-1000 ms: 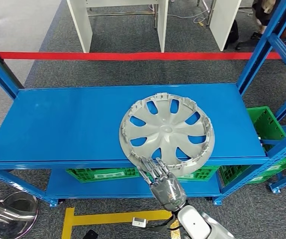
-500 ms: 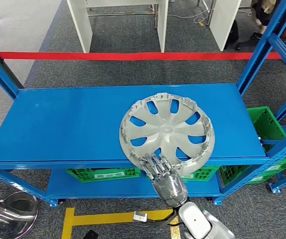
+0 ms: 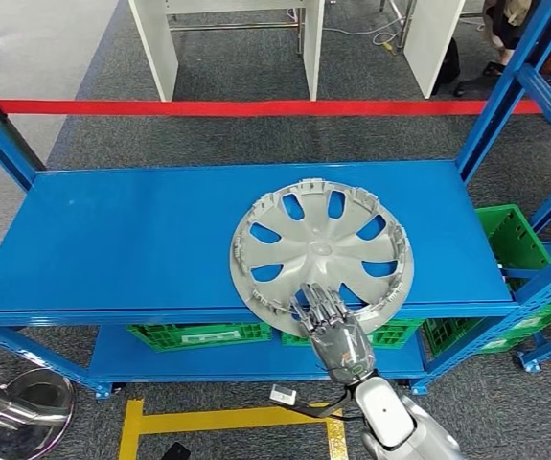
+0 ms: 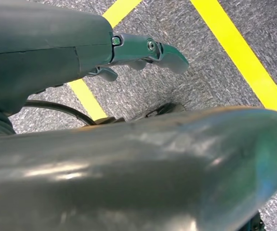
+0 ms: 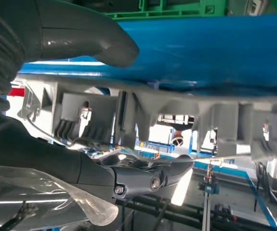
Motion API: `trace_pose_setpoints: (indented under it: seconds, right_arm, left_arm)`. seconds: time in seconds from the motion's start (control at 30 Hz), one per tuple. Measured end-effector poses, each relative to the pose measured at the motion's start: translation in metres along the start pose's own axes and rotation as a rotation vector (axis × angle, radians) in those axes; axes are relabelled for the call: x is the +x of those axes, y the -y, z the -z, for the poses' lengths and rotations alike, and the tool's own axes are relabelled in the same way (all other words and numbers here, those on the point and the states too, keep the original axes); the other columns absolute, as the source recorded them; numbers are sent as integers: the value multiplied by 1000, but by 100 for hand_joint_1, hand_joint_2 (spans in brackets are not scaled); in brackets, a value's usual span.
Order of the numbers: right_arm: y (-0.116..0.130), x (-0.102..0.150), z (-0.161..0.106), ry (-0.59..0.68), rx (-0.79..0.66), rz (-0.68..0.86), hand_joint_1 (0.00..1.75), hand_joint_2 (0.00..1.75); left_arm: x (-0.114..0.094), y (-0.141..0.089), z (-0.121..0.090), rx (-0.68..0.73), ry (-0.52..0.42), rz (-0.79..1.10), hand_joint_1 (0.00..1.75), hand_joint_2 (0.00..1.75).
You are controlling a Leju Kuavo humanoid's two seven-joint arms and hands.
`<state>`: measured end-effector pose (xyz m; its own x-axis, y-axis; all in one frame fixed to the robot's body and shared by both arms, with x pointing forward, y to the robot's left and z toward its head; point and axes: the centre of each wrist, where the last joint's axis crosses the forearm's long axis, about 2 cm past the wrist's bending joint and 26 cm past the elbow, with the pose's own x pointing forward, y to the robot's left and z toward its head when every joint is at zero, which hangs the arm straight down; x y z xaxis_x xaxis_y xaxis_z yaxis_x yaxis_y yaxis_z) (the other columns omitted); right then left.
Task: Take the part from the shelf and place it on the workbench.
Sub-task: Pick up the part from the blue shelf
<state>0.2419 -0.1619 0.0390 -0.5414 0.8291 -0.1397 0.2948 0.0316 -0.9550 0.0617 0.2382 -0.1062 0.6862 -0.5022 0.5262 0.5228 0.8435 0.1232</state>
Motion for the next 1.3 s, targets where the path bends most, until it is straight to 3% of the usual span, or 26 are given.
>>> trace_pose_setpoints:
  seconds: [0.37,0.4,0.5,0.53,0.93,1.13,1.3]
  right_arm:
    - [-6,-6,4,-18,26,-18,0,175]
    - [-6,-6,4,-18,28,-19,14,175]
    - [-9,-7,4,-18,36,-21,144,175]
    - [-10,-7,5,-19,40,-21,175,175]
    - [4,1,15,-75,-35,3,175,175]
    - [36,-1,25,-128,-195,5,175,175]
    - [65,-11,32,-87,-326,-10,175,175]
  left_arm:
    - [0,0,0,-3,0,-1,0,0]
    - [0,0,0,-3,-1,-1,0,0]
    - [0,0,0,-3,-4,-2,0,0]
    - [0,0,0,-3,-4,-3,0,0]
    - [-1,0,0,9,-4,-19,0,0]
    - [-2,0,-1,24,-2,-38,0,0]
    - [-4,1,-2,32,-7,-52,0,0]
